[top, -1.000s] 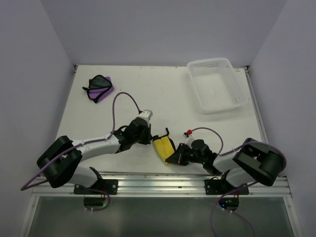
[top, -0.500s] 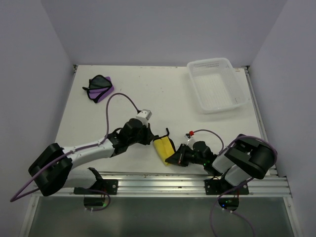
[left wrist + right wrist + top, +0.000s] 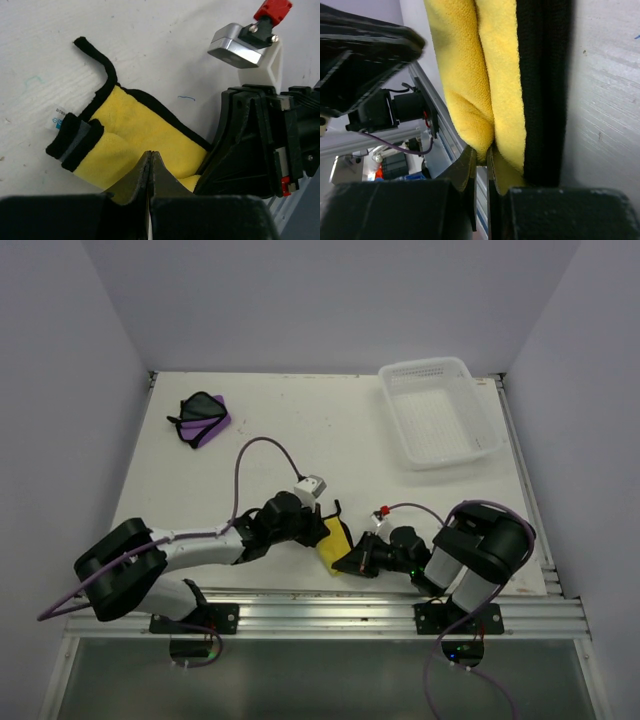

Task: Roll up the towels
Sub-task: Roll the towel

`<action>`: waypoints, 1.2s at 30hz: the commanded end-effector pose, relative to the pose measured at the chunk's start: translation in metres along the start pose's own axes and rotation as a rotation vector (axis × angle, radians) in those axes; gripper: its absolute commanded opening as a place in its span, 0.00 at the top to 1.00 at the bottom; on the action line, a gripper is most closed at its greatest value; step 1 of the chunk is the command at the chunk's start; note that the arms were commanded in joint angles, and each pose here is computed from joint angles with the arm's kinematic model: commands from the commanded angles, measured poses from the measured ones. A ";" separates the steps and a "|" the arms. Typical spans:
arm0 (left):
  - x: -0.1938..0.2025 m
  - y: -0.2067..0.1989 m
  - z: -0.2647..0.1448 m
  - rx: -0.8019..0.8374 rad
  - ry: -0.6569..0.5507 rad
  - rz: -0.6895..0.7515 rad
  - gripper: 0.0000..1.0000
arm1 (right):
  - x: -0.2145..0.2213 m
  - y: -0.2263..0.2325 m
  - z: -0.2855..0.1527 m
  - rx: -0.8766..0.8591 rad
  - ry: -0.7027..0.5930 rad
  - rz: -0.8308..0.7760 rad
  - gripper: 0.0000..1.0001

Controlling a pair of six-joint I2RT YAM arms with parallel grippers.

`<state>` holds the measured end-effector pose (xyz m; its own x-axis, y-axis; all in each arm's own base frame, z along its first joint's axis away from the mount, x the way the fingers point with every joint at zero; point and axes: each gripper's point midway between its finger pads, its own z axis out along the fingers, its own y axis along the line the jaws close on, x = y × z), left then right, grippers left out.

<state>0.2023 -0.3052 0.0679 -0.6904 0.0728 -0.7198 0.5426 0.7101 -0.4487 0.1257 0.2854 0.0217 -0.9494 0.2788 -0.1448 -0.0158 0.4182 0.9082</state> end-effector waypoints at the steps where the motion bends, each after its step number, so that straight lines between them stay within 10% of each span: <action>1: -0.008 -0.008 0.013 0.018 -0.019 0.004 1.00 | 0.001 0.001 -0.001 -0.014 0.002 -0.014 1.00; 6: 0.016 0.005 0.026 -0.017 0.046 -0.020 1.00 | 0.001 -0.001 -0.002 0.014 0.007 -0.047 1.00; 20: 0.042 0.024 0.041 -0.107 0.135 -0.074 1.00 | -0.017 -0.016 -0.039 0.362 -0.040 -0.358 0.54; 36: 0.045 0.025 0.042 -0.130 0.169 -0.093 1.00 | -0.032 0.031 -0.050 0.503 -0.176 -0.727 0.48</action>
<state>0.2112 -0.3270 0.0230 -0.7798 0.0725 -0.6218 0.4501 0.7552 -0.4765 0.1246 0.2546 0.0615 -0.7528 -0.0958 -0.6513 -0.4254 0.8257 0.3703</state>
